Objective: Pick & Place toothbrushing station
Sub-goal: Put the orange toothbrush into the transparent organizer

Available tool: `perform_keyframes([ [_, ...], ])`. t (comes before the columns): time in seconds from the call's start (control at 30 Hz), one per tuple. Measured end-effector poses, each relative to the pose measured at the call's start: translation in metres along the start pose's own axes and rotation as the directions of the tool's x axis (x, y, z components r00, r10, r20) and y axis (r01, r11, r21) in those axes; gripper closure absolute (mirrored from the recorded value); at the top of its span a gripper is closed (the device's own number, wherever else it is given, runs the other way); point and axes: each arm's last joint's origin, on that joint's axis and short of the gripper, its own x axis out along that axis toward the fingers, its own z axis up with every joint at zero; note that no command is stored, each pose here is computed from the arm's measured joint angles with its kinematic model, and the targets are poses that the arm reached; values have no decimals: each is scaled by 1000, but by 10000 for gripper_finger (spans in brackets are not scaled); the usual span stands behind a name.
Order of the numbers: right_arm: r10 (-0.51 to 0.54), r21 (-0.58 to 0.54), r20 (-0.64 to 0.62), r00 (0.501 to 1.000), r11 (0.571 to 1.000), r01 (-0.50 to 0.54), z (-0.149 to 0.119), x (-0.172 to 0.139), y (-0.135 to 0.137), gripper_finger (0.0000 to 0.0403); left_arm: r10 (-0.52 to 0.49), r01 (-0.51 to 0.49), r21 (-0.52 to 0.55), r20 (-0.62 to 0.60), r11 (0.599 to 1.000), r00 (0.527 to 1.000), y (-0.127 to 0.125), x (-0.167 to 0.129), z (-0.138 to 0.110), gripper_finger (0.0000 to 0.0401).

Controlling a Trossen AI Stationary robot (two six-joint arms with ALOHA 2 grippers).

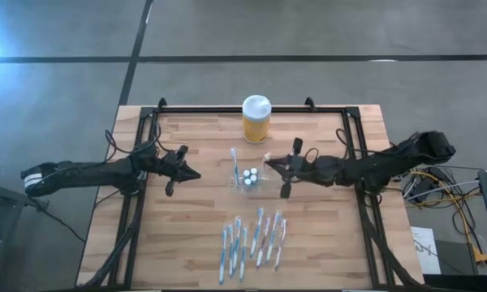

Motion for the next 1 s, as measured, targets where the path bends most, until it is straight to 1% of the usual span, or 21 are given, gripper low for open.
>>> perform_keyframes([
  [0.13,-12,38,-26,1000,999,13,-18,-3,-3,395,0,0,1,-2,1000,1000,0,0,0,383],
  [0.23,-13,39,-76,997,999,16,-34,-4,-4,395,0,0,0,-4,1000,1000,0,0,-1,382],
  [0.37,-32,84,-94,995,996,40,-49,-2,-7,395,1,-1,2,-6,1000,1000,0,0,-1,382],
  [0.47,-50,101,-148,988,993,65,-63,-1,-10,395,3,-3,1,-8,1000,1000,1,1,-1,382],
  [0.7,-73,142,-209,975,984,105,-80,7,-13,395,5,-5,-1,-12,1000,1000,1,1,-2,382],
  [0.83,-82,159,-227,970,980,120,-84,10,-14,394,8,-8,15,-12,1000,1000,1,1,-2,382],
  [1.0,-83,228,-236,968,964,138,-86,11,-14,391,15,-15,33,-14,999,1000,1,1,-2,382],
])
